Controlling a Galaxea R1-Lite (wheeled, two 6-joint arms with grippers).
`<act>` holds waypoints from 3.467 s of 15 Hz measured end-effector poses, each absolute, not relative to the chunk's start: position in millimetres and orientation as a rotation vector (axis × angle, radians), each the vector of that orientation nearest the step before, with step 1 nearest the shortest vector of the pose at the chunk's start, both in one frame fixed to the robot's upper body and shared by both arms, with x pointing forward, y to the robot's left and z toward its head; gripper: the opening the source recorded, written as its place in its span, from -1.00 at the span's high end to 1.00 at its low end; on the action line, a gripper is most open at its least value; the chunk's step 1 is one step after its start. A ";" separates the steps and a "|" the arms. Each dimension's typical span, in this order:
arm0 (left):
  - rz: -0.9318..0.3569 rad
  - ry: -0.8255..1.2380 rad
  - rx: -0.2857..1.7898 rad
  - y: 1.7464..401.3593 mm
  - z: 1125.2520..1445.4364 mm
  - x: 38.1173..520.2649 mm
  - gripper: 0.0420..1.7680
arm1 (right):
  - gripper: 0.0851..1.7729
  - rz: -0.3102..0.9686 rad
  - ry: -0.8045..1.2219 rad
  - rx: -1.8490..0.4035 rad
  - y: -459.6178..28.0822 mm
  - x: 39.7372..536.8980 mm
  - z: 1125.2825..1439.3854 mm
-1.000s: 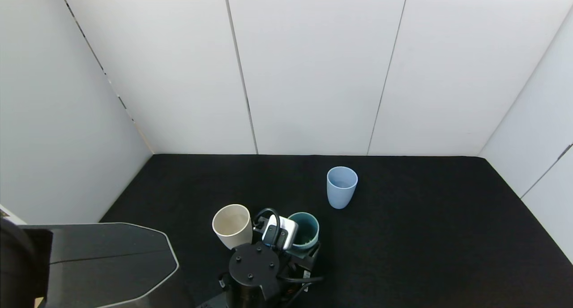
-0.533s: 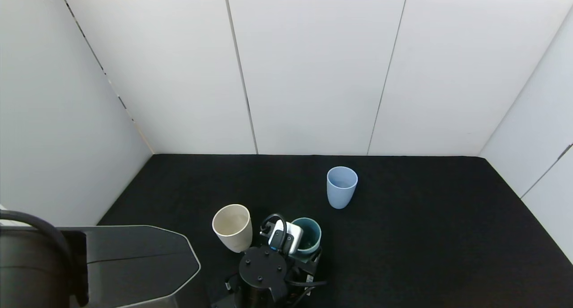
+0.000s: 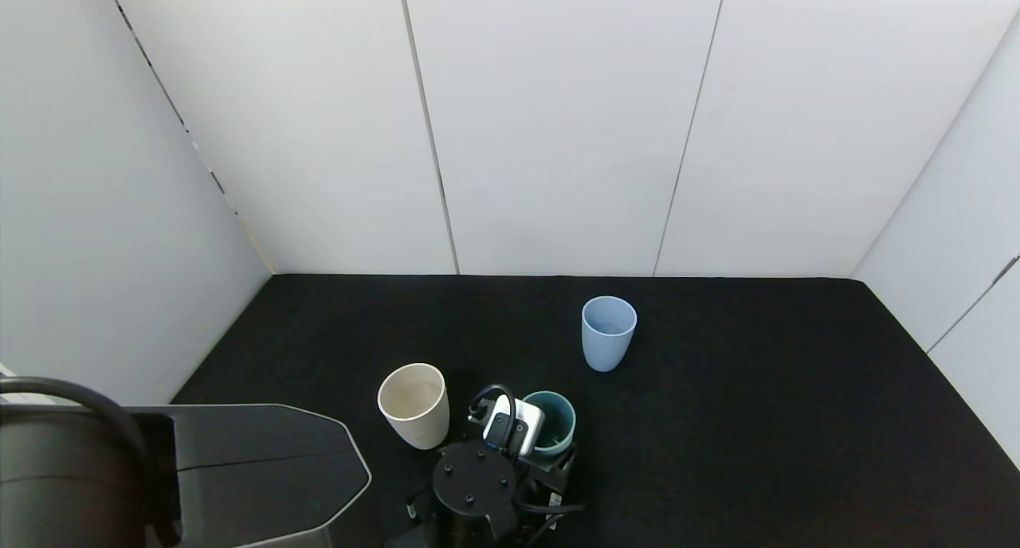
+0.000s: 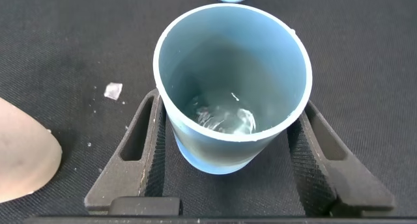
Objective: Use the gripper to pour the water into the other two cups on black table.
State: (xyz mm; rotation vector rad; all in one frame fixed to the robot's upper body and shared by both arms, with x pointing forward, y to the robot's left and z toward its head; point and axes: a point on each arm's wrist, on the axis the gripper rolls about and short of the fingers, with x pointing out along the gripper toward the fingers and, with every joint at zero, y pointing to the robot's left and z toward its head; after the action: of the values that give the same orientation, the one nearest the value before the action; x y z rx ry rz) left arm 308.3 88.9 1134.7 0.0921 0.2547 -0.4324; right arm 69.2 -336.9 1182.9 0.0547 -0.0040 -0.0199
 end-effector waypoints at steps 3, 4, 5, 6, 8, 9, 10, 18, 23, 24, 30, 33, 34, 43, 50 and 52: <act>-0.434 0.259 0.095 88.4 1133.0 307.9 -0.24 | -0.93 -0.019 -0.004 0.055 -336.9 69.2 1182.9; -0.434 0.259 0.095 88.4 1132.8 307.9 -0.24 | -0.93 -0.020 -0.004 0.055 -336.9 69.2 1182.9; -0.434 0.259 0.097 88.5 1132.8 307.9 -0.24 | -0.93 -0.020 -0.004 0.055 -336.9 69.2 1182.9; -0.435 0.262 0.099 89.1 1132.3 307.4 -0.24 | -0.93 -0.020 -0.004 0.055 -336.9 69.2 1182.9; -0.440 0.266 0.103 89.7 1131.5 306.7 -0.41 | -0.93 -0.020 -0.004 0.055 -336.9 69.2 1182.9; -0.441 0.267 0.103 89.8 1131.1 306.6 -0.48 | -0.93 -0.021 -0.004 0.055 -337.0 69.2 1182.9; -0.441 0.268 0.102 89.8 1130.8 306.5 -0.53 | -0.93 -0.020 -0.004 0.055 -336.9 69.2 1182.9; -0.446 0.254 0.107 93.2 1138.8 303.7 -0.79 | -0.93 -0.020 -0.004 0.055 -336.9 69.2 1182.9; -0.445 0.210 0.103 102.1 1161.7 299.0 -0.86 | -0.93 -0.020 -0.004 0.055 -336.9 69.2 1182.9; -0.443 0.202 0.107 105.6 1168.3 297.4 -0.87 | -0.93 -0.020 -0.004 0.055 -336.9 69.2 1182.9; -0.402 0.192 0.122 137.3 1222.1 281.7 -0.91 | -0.93 -0.020 -0.004 0.055 -336.9 69.2 1182.9; -0.354 0.163 0.103 159.6 1247.6 266.4 -0.91 | -0.93 -0.020 -0.004 0.055 -336.9 69.2 1182.9; -0.342 0.156 0.098 166.5 1253.2 261.4 -0.92 | -0.93 -0.020 -0.004 0.055 -336.9 69.2 1182.9; -0.207 0.123 0.072 236.1 1282.0 206.6 -0.93 | -0.93 -0.020 -0.004 0.055 -336.9 69.2 1182.9; -0.082 0.137 0.034 302.3 1284.6 181.3 -0.94 | -0.93 -0.020 -0.004 0.055 -336.9 69.2 1182.9; -0.069 0.151 0.024 317.1 1280.7 159.9 -0.94 | -0.93 -0.020 -0.004 0.055 -336.9 69.2 1182.9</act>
State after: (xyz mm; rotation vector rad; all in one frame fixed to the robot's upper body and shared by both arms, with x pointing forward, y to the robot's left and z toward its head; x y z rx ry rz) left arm 159.9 317.1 1280.7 0.0239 0.1514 -0.0690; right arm 69.2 -336.9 1182.9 0.0551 -0.0044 -0.0201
